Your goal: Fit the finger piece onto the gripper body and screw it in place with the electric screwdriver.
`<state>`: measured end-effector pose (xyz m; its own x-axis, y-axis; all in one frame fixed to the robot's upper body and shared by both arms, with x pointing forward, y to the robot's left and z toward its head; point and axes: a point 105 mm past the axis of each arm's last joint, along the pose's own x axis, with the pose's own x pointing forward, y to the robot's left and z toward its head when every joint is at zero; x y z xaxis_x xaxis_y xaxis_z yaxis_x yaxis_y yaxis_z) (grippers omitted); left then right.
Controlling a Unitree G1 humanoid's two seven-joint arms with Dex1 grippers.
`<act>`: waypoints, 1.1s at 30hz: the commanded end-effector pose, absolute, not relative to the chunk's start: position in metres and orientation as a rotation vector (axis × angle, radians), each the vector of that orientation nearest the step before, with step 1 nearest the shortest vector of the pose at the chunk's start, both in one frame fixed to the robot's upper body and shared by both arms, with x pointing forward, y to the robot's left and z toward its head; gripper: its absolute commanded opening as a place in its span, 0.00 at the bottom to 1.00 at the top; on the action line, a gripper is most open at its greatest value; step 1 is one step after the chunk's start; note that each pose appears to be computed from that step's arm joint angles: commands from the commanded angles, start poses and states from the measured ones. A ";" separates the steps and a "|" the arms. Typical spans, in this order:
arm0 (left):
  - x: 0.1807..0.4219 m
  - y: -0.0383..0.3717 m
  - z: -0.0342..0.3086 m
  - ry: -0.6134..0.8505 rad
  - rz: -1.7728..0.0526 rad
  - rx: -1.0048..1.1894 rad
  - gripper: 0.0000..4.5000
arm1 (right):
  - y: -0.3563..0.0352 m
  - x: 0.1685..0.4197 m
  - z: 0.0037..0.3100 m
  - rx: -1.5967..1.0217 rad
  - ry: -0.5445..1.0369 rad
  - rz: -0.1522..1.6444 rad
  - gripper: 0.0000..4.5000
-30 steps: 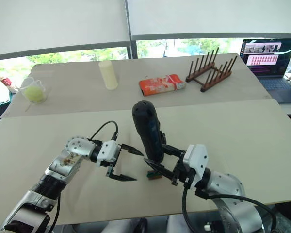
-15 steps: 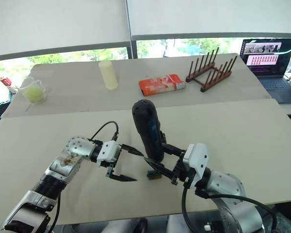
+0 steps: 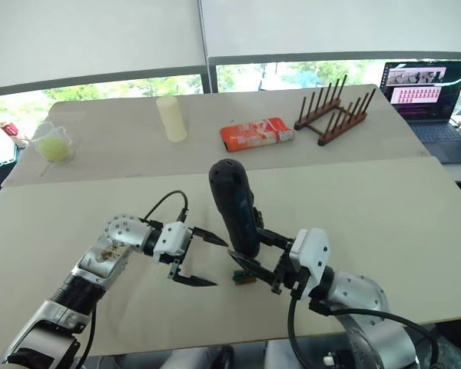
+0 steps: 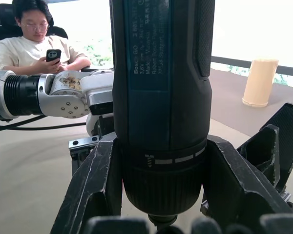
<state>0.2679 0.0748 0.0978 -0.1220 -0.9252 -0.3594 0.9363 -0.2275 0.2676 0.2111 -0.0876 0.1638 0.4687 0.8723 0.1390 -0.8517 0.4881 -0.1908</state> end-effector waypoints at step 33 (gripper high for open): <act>0.280 0.091 0.113 0.012 -1.611 0.506 1.00 | -0.074 0.199 0.253 -0.069 -0.408 1.204 0.42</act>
<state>0.2800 0.0911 0.1011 -0.0339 -0.9325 -0.3595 0.9580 -0.1328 0.2543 0.2080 -0.0755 0.2358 0.3357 0.9153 0.2226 -0.8908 0.3853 -0.2409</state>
